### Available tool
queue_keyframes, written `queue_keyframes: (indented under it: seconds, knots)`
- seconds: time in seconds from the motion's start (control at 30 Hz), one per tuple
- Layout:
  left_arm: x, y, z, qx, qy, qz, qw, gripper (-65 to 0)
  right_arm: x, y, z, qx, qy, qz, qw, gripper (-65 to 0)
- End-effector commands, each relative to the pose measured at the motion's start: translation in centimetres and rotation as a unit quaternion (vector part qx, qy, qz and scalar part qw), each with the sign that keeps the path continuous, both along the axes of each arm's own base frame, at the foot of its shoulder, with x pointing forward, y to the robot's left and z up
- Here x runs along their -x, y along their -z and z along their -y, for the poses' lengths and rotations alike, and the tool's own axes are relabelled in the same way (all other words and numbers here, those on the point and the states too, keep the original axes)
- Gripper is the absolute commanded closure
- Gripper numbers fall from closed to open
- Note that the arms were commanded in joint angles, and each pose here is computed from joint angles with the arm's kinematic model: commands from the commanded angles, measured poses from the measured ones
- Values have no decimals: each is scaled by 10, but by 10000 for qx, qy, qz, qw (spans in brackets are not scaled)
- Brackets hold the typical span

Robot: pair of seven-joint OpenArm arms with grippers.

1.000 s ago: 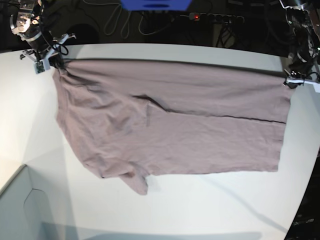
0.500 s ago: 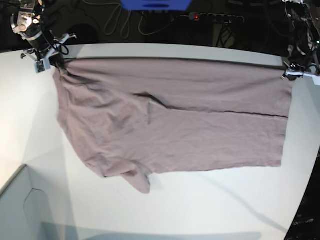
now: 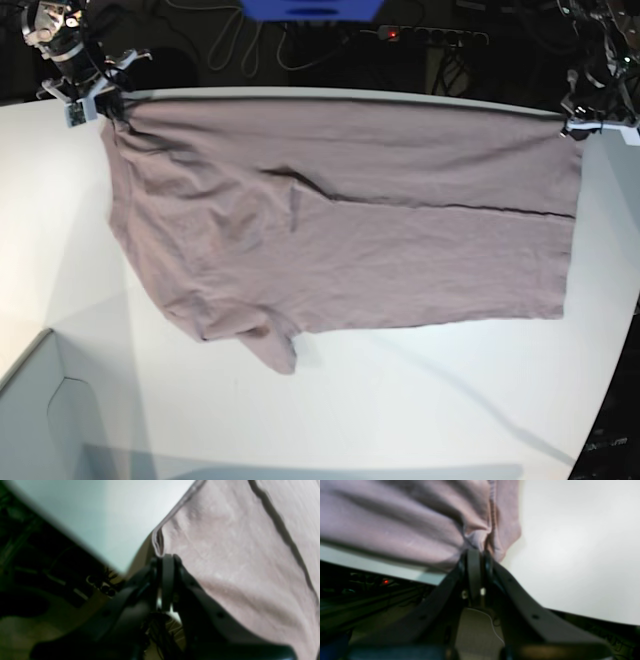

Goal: Layout the t-shirt on the table in an organized manner, then fold the t-shirt properly
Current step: 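Lay the shirt flat with both grippers holding the collar edge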

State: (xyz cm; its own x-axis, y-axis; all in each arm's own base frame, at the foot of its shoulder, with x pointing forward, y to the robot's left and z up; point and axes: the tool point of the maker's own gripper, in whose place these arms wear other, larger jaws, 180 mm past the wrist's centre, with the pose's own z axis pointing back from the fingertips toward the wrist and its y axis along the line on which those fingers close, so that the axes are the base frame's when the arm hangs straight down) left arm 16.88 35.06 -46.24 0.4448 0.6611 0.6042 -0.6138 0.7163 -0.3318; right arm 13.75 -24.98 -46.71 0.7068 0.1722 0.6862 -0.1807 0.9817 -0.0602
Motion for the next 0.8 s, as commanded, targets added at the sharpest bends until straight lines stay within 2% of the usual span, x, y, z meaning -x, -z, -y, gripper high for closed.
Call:
queue_keyframes:
  seconds: [0.0,0.33,0.5,0.57,0.63,0.7,0.77]
  knots:
    - [-4,-14,-10,-169,-3,180,9997,-2,-5,-9,3,20,-42,171,9998,0]
    - [1,-12,-9,-173,4,134,9998,-5,-3,-10,9,84,-54,142,9998,-1]
    - [0,-14,-11,-205,25,144,9997,-9,7,-11,7,104,-99,79,9999,-121]
    - [-2,-17,-11,-231,46,178,9996,-51,3,-19,7,163,-126,187,9996,-178]
    - [-4,-22,-12,-280,52,229,9993,-130,0,-29,1,121,-77,354,9993,-212]
    - [-8,-29,-12,-331,70,316,9989,-219,-6,-46,8,141,110,624,9979,-223]
    - [-12,-36,-11,-387,107,407,9984,-266,-11,-57,11,134,254,816,9962,-223]
